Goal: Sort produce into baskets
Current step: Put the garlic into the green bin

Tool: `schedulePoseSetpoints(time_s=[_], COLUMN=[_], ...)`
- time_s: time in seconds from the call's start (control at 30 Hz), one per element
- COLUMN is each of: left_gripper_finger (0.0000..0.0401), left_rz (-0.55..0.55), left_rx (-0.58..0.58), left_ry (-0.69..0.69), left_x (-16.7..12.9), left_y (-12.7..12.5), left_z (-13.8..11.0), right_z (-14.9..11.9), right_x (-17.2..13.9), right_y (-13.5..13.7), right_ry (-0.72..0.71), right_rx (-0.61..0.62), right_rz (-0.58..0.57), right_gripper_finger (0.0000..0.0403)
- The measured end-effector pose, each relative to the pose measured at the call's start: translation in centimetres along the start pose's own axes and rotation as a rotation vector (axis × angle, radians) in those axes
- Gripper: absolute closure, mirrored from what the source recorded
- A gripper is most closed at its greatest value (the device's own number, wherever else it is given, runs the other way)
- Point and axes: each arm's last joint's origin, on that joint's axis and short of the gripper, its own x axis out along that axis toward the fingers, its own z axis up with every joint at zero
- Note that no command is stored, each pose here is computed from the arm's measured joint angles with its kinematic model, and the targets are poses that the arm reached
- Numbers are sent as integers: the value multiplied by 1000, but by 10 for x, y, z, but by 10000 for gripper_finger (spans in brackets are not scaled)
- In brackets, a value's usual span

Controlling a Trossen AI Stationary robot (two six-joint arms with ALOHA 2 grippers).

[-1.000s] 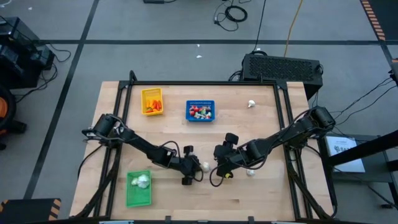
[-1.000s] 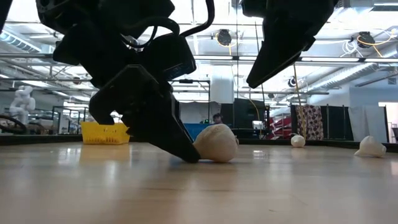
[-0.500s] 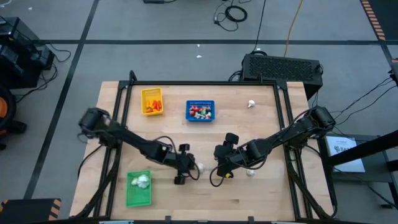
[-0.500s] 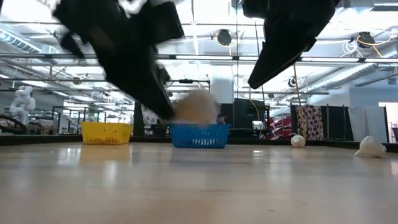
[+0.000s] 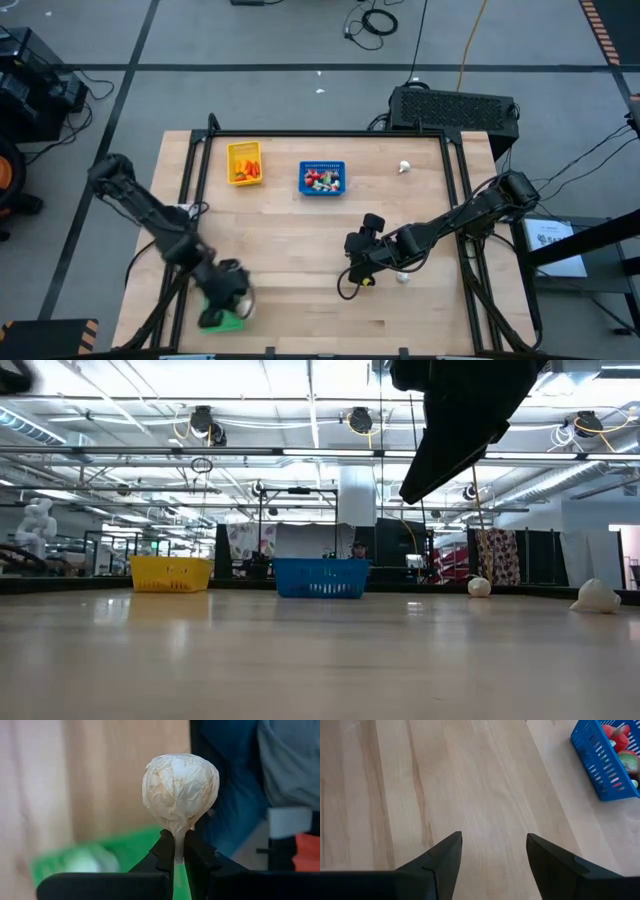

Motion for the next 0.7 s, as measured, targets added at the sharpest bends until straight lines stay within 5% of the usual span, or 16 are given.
schedulePoseSetpoints(time_s=[0.17,0.37,0.7], left_gripper_finger=[372,372,364], left_rz=[48,218,302], left_rx=[-1,-88,-23], left_ry=[51,141,226], left_x=[2,2,-1], left_y=[-22,-19,-12], left_z=[-35,-59,-68], right_z=[0,2,2], right_x=[0,0,0], right_y=[0,1,1], right_ry=[-2,-18,-17], right_rx=[3,11,5], right_rz=[1,11,11], right_gripper_finger=[190,190,190])
